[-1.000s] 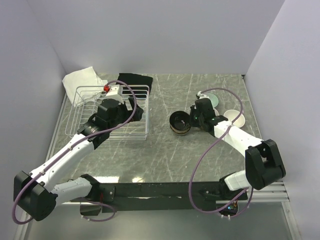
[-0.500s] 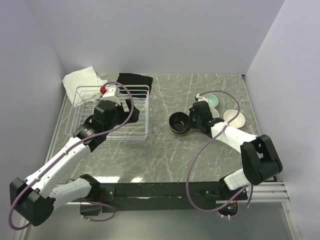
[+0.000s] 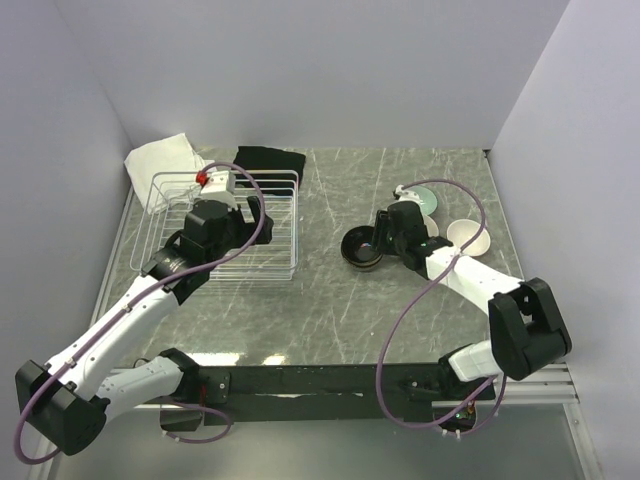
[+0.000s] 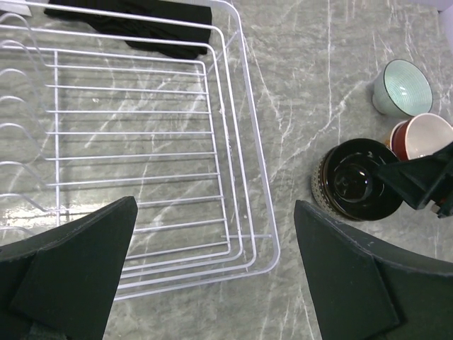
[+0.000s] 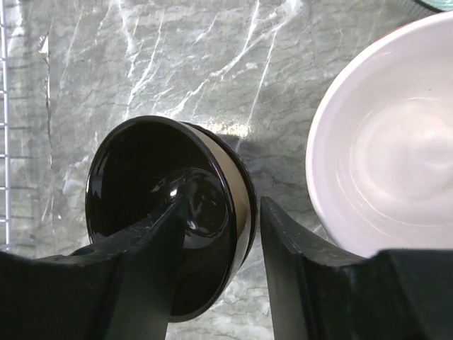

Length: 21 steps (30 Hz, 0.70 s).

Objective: Unload the bowls from the dish rack

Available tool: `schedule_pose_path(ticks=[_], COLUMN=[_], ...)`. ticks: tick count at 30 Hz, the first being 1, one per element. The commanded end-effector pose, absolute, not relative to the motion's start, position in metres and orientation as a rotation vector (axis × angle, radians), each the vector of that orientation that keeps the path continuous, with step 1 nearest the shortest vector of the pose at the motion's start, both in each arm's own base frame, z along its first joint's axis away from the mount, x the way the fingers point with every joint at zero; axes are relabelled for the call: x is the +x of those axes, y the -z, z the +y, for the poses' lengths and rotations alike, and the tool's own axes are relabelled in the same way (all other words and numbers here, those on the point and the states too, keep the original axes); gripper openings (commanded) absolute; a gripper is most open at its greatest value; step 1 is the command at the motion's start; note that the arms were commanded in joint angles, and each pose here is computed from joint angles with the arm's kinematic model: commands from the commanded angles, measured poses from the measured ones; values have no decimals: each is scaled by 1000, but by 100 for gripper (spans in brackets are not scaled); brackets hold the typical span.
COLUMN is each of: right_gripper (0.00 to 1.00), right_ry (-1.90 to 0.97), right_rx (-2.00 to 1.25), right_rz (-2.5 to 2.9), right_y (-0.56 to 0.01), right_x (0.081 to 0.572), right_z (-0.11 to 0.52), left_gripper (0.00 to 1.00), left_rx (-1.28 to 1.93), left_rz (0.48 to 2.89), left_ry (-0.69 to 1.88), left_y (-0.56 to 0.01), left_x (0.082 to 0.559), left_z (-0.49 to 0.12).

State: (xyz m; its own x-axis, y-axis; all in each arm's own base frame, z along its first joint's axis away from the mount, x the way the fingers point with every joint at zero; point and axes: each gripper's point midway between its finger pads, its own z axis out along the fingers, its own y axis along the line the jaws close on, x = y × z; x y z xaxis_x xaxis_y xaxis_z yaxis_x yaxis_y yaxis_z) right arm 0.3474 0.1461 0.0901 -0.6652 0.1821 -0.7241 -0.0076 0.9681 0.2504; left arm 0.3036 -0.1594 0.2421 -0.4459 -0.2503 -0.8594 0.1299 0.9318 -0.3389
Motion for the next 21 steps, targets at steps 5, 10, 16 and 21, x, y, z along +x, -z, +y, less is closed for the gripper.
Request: schedule_pose_path(ticks=[5,10,16,21], right_gripper=[54,36,20,12], right_ry=[-271,-275,-268,-257], right_rx=[151,161,173,176], right_rz=[2184,2193,2228,2251], right_y=[-134,-134,-117,-106], right_x=[355,346,343,345], right_z=[139,135,135,135], left_gripper=[100,99,99,99], left_rx=[-93,-93,-86,-82], left_rz=[1898,1890,1895,1893], left_ry=[394,370,361,354], left_y=[-276,-279,-277,-280], left_x=[313,314,315,316], left_z=[-152,-148,-148,-147])
